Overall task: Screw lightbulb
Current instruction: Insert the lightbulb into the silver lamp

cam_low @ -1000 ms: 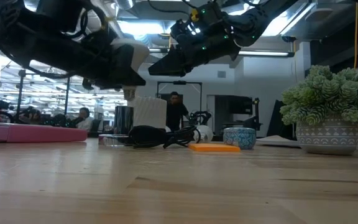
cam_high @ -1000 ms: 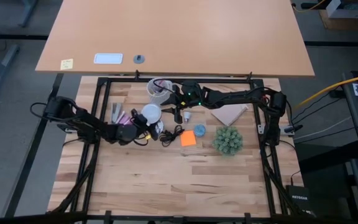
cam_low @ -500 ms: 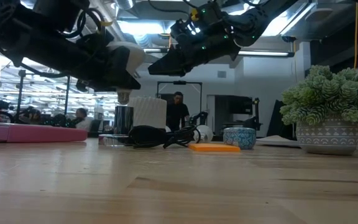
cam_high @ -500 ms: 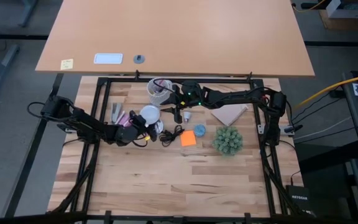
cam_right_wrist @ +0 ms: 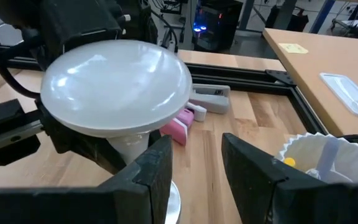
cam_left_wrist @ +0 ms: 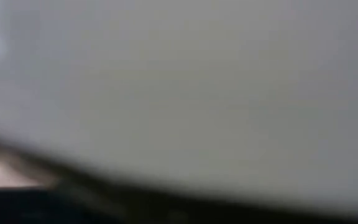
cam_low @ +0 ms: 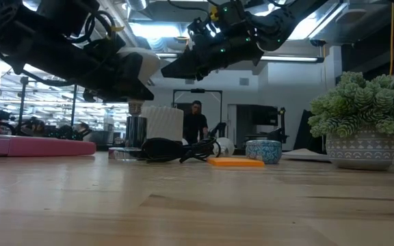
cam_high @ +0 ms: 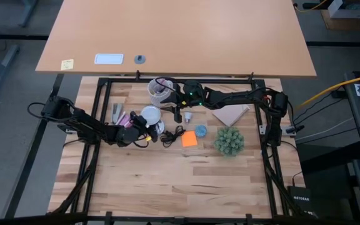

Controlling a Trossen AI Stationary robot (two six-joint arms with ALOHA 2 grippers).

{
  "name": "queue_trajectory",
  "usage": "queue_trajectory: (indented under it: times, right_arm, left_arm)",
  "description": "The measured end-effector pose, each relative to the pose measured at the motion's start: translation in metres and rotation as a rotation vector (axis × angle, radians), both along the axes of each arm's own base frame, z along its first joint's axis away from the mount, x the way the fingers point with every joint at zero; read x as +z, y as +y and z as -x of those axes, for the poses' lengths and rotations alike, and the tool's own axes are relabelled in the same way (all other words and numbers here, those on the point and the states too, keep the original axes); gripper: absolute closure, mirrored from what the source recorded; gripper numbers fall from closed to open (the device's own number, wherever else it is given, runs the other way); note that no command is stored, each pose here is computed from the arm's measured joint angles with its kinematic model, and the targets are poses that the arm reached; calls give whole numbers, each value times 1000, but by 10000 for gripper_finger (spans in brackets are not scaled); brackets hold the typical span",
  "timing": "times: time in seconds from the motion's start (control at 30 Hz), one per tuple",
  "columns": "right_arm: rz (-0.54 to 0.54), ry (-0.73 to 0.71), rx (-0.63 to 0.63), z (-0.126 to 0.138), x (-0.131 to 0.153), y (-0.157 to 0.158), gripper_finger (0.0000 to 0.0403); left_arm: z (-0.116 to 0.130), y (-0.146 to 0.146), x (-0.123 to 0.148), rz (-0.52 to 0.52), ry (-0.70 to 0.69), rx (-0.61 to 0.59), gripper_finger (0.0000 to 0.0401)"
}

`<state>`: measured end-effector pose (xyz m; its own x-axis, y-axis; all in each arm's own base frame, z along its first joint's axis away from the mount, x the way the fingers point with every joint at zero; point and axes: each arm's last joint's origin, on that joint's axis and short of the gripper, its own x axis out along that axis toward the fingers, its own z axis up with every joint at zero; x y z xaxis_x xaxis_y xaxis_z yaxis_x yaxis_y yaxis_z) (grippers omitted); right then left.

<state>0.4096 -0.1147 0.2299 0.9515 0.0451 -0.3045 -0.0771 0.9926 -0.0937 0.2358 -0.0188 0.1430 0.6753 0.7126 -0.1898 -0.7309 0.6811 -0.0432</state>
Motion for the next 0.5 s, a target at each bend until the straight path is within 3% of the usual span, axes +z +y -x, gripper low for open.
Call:
queue_trajectory:
  times: [0.5]
  right_arm:
    - [0,-1,1,0,0,0,260]
  left_arm:
    - [-6,2,-21,22,13,24,264]
